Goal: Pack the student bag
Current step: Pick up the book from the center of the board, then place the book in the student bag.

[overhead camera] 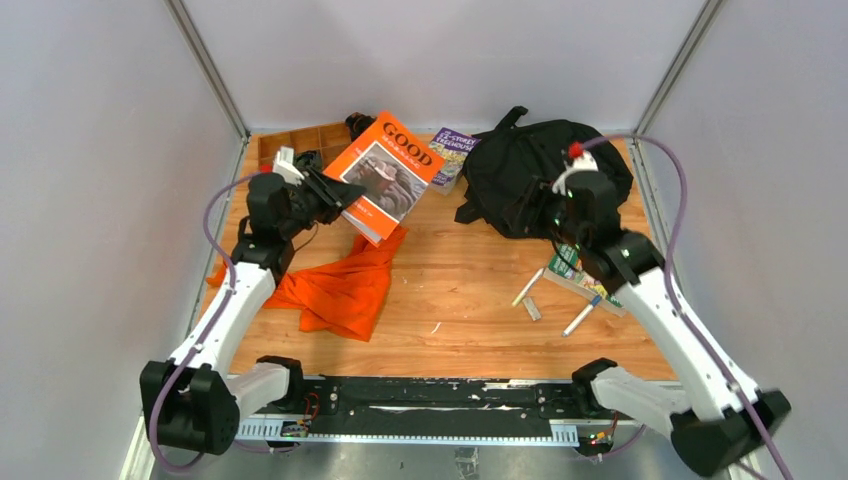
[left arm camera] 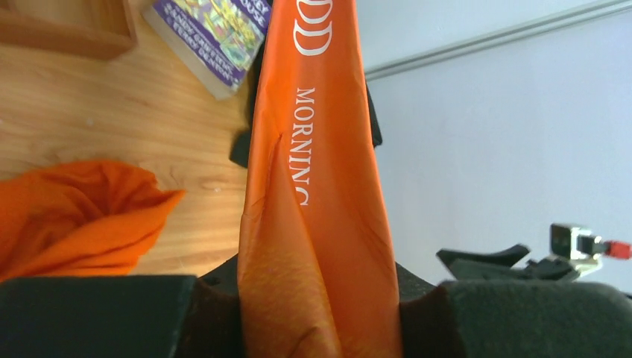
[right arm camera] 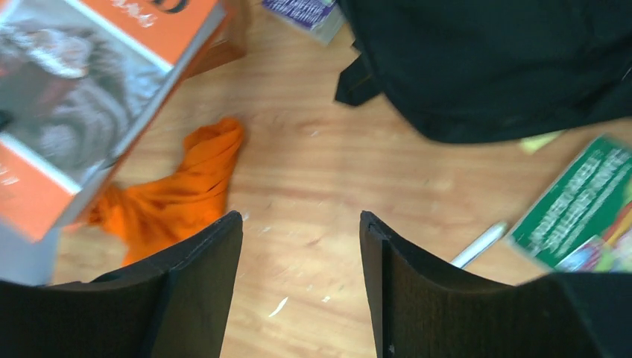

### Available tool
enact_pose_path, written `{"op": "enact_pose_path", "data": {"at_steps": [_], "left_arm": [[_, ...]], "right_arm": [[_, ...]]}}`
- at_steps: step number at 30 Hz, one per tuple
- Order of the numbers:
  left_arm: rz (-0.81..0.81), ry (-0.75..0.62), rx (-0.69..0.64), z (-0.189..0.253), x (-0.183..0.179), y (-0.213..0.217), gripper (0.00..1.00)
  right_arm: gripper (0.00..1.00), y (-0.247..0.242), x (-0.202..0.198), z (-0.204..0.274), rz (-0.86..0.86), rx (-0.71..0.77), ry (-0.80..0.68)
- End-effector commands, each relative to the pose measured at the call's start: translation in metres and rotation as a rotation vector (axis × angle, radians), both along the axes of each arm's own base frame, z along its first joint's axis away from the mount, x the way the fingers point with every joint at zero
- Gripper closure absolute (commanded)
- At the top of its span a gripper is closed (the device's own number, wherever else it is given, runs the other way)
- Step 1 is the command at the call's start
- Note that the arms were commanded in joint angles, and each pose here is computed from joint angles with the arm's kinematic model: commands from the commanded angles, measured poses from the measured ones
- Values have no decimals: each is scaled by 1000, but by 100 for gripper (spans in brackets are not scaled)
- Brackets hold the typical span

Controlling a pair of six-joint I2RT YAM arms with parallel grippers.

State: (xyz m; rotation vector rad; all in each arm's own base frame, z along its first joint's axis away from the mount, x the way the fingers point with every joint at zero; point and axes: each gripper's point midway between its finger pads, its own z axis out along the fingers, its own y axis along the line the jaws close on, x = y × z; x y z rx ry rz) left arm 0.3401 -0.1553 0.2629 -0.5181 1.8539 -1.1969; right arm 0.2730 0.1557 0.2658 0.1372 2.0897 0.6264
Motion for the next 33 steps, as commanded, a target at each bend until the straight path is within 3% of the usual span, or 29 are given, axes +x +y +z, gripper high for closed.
{"op": "enact_pose_path", "data": {"at_steps": [1, 5, 7, 10, 20, 24, 27, 29, 33], "left_arm": [[-18, -33, 165, 19, -8, 17, 85], [6, -65, 183, 40, -4, 23, 85], [46, -53, 195, 43, -5, 29, 92], [68, -64, 197, 48, -7, 33, 94], [31, -71, 129, 52, -10, 23, 94], [17, -82, 103, 52, -10, 20, 93], [12, -79, 91, 48, -11, 19, 92], [10, -78, 95, 45, -12, 18, 92], [-42, -60, 107, 35, -11, 12, 91]], "right_arm": [[38, -10, 38, -30, 40, -385, 26], [38, 10, 90, -53, 77, -545, 40], [36, 19, 111, -66, 112, -605, 53], [32, 30, 139, -87, 158, -698, 58], [33, 38, 201, -150, 183, -849, 121], [48, 35, 218, -179, 146, -823, 173], [68, 38, 215, -186, 144, -831, 203], [83, 38, 208, -174, 128, -809, 180], [99, 36, 197, -125, 86, -732, 76]]}}
